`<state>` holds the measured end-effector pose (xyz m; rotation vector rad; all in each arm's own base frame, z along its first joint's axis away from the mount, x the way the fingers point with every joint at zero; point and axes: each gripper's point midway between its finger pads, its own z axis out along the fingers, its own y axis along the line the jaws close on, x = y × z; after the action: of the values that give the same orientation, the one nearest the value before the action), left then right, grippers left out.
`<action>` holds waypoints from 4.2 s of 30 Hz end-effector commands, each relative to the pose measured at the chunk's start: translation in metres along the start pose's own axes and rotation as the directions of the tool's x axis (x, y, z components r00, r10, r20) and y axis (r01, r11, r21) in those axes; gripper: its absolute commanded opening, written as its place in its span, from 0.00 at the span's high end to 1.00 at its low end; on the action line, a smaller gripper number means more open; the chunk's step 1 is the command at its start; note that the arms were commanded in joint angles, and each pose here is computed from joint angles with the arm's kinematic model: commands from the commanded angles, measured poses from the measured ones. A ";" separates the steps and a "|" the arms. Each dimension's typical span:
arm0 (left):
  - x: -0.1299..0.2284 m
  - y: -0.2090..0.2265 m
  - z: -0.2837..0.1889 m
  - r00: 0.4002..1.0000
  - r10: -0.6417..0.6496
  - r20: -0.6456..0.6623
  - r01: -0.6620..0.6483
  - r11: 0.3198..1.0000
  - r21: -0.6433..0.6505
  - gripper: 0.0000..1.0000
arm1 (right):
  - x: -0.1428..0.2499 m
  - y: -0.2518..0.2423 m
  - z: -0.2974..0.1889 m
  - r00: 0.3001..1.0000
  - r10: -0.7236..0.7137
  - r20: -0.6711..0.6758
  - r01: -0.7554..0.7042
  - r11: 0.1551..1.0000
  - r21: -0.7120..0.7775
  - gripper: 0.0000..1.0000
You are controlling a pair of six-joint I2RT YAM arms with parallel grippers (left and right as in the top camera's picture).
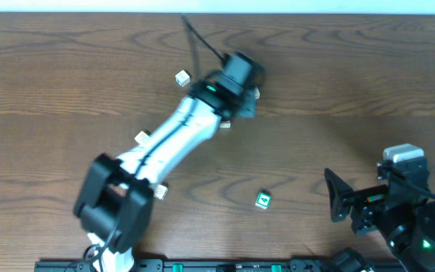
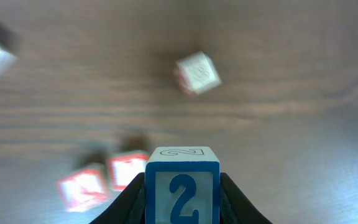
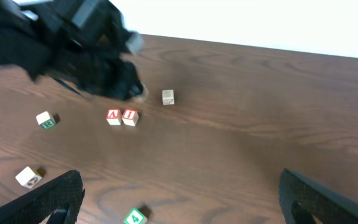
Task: Spell out Ai2
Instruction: 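Carry the '2' block right of the 'I' block and lower, then release the '2' block and raise both grippers away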
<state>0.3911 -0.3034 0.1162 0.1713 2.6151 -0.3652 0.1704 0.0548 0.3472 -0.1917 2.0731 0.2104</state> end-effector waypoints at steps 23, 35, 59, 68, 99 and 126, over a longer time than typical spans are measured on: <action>0.040 0.018 0.081 0.982 -0.184 -0.036 0.176 0.972 -0.155 0.94 | 0.010 0.011 -0.002 0.998 0.033 -0.045 -0.036 0.997 -0.067 0.01; 0.046 0.022 0.090 0.986 -0.162 -0.050 0.151 0.973 -0.173 0.94 | 0.011 0.010 -0.002 0.998 0.031 -0.051 -0.034 0.997 -0.064 0.01; 0.048 0.025 0.089 0.986 -0.161 -0.055 0.148 0.971 -0.189 0.54 | 0.011 0.009 -0.002 0.998 0.031 -0.049 -0.034 0.998 -0.057 0.01; 0.017 0.026 0.090 0.994 -0.088 0.064 0.099 0.978 -0.186 0.49 | 0.011 0.009 -0.002 0.998 0.031 -0.049 -0.034 0.998 -0.057 0.01; -0.055 0.217 -0.081 0.928 -0.371 -0.039 0.371 0.928 -0.026 0.94 | 0.044 -0.058 0.220 0.869 0.368 -0.331 -0.475 0.809 -0.347 0.27; 0.049 0.155 0.057 0.739 -0.588 -0.328 0.639 0.767 0.064 0.94 | 0.135 0.015 0.372 0.617 0.408 -0.672 -0.695 0.684 -0.223 0.99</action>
<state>0.4057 -0.1633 0.0145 -0.5709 2.8574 -0.8756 0.4154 0.1440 0.0505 0.1842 2.6084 1.1976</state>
